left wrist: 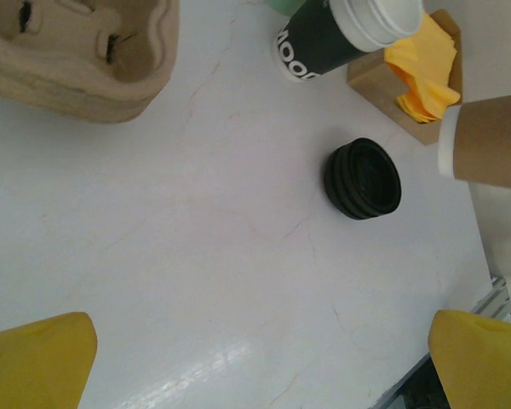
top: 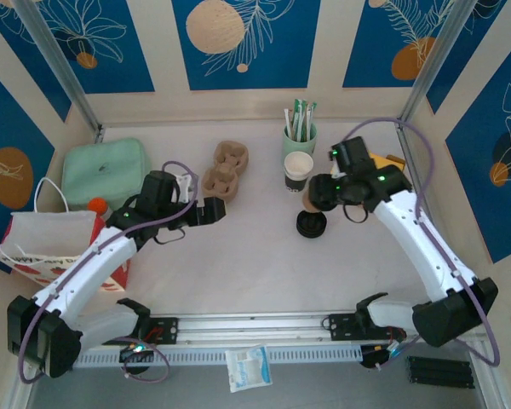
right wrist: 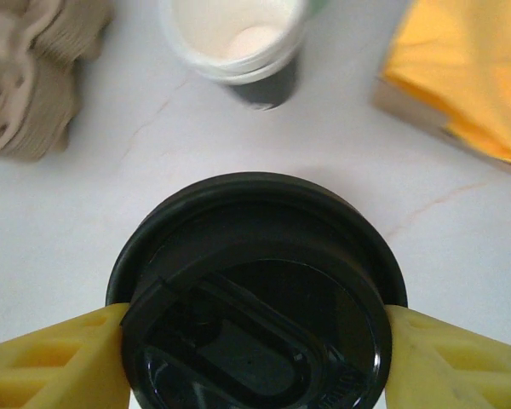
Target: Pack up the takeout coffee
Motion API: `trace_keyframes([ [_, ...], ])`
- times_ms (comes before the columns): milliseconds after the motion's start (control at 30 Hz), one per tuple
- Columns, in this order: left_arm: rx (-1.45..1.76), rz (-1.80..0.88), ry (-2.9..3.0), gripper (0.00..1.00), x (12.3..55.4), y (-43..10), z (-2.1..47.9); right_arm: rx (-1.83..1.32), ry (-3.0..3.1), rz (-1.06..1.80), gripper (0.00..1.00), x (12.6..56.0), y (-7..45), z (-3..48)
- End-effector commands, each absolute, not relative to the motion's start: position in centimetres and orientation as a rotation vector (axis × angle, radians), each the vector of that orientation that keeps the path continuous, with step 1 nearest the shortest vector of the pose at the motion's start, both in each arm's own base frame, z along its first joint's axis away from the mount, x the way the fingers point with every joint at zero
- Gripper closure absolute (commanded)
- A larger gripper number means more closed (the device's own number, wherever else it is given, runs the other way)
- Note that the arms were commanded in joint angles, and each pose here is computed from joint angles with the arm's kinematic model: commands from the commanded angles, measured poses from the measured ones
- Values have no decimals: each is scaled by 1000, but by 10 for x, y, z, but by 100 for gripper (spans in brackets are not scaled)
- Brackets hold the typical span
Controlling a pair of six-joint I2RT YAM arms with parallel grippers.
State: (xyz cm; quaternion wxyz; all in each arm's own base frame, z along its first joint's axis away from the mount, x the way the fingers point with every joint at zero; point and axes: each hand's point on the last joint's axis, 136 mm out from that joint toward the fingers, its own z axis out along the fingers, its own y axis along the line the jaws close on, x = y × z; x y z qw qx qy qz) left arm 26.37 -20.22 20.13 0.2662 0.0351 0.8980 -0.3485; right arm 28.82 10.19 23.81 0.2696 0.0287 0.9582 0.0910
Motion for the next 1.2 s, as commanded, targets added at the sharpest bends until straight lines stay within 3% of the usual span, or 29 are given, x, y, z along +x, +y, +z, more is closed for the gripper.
trace_keyframes([
  [0, 142, -994, 2384, 1, 265, -218, 219, 176, 2631, 199, 34, 280, 72, 226],
  [300, 228, -993, 2407, 1, 262, -243, 214, 439, 2733, 144, 34, 279, 18, 170],
  [800, 264, -993, 2431, 1, 256, -253, 202, 469, 2892, 52, 34, 276, 13, 105],
  [1167, 261, -989, 2433, 1, 256, -254, 201, 425, 2908, 20, 18, 277, 24, 102],
])
